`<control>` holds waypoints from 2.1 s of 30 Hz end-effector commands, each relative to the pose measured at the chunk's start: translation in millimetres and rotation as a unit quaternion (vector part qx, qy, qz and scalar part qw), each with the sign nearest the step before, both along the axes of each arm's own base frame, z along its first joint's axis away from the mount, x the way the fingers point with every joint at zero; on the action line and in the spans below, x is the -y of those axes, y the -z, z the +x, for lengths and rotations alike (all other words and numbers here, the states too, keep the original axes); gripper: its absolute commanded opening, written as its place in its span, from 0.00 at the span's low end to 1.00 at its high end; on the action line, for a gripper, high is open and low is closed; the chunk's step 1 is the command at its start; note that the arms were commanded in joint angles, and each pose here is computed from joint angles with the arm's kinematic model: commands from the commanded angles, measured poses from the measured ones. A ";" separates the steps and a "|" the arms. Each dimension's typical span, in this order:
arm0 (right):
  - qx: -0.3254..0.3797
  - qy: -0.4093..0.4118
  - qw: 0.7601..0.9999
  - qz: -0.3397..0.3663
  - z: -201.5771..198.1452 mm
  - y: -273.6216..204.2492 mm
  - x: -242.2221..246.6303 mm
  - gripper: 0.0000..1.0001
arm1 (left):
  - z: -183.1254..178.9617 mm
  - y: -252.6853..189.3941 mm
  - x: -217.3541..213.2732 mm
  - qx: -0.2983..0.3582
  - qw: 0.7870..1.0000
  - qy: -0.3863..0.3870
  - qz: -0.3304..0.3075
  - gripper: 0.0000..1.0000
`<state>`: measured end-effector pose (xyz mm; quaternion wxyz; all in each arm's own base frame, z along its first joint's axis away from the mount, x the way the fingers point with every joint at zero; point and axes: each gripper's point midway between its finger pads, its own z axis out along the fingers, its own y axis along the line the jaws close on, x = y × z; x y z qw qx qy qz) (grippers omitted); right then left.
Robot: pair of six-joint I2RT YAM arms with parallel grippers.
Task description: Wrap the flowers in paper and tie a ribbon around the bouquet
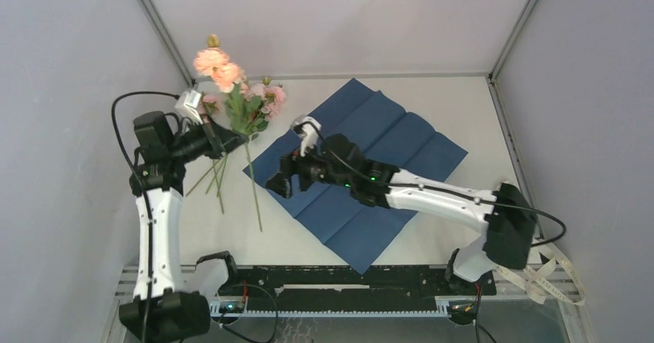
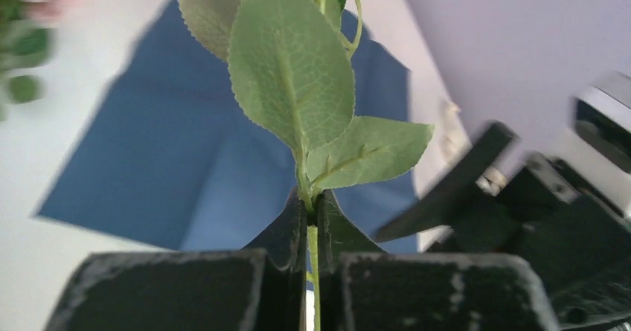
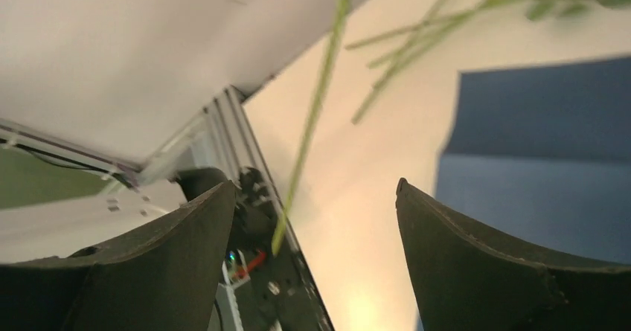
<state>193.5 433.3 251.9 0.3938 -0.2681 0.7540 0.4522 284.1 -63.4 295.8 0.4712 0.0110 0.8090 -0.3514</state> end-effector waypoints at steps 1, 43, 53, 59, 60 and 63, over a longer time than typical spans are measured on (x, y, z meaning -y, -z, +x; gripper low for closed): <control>0.010 -0.048 0.993 0.105 -2.9 -52.3 -50.8 0.86 | -27.3 -37.7 48.7 0.049 0.995 0.066 -0.063 0.00; -0.157 0.300 0.875 -0.345 136.6 162.5 194.4 0.52 | 79.8 264.4 -187.4 -0.299 0.828 0.085 0.467 0.69; -0.125 0.295 0.888 -0.330 124.0 132.4 183.6 0.52 | 60.1 267.8 -181.1 -0.346 0.815 0.130 0.447 0.00; -0.091 0.303 0.888 -0.333 114.6 106.1 191.9 0.52 | 54.0 235.6 -160.7 -0.311 0.864 0.103 0.383 0.00; -0.085 0.305 0.887 -0.336 112.3 102.4 193.6 0.52 | 54.2 224.4 -153.4 -0.298 0.881 0.094 0.356 0.00; -0.071 0.307 0.886 -0.340 105.5 92.3 197.1 0.52 | 49.9 194.7 -137.4 -0.269 0.915 0.074 0.291 0.00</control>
